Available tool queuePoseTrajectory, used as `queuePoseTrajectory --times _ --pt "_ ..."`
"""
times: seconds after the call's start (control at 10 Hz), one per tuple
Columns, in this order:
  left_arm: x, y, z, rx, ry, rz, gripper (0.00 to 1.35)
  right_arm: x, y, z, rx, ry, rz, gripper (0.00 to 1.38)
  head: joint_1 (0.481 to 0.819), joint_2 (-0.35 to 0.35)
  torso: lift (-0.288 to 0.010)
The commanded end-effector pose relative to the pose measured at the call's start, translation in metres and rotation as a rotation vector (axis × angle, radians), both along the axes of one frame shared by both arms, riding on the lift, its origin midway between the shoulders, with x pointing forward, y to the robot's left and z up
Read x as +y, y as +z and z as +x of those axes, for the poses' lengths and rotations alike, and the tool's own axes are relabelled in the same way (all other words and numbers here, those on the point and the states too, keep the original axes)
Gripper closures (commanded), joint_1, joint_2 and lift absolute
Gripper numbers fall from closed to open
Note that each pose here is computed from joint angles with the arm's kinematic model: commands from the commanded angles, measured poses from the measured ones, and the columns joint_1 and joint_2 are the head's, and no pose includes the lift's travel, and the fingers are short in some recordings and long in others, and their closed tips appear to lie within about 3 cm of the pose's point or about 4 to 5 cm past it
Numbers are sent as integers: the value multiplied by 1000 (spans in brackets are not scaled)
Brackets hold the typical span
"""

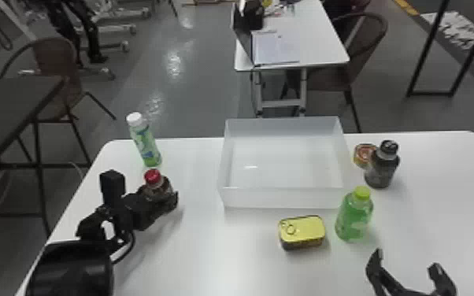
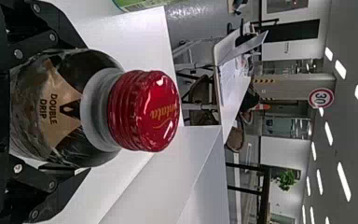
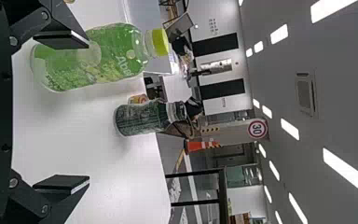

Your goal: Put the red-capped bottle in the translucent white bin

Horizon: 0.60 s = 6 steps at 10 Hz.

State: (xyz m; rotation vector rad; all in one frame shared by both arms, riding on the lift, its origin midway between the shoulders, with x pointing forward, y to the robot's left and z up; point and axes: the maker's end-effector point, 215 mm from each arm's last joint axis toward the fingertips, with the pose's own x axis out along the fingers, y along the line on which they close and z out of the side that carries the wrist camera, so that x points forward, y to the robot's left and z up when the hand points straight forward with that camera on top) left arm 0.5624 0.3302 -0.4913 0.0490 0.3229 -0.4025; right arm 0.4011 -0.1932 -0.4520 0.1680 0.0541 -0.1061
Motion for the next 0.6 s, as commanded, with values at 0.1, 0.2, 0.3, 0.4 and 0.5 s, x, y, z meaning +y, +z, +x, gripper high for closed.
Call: queuePoseTrajectory --times 0.1,0.2,0.3,0.4,0.5 --pt "3 5 -2 -14 15 16 823 0 0 0 0 1 1 254 695 158 -78" --pt "11 18 -2 -31 50 36 823 0 0 0 0 1 1 254 695 160 -78" --pt "11 42 -1 -73 73 25 823 0 0 0 0 1 1 254 695 166 -78" --pt "2 70 5 -118 80 -3 823 0 0 0 0 0 3 254 695 171 -78" --pt "-28 104 17 -176 44 -59 823 0 0 0 0 0 3 254 695 170 -78"
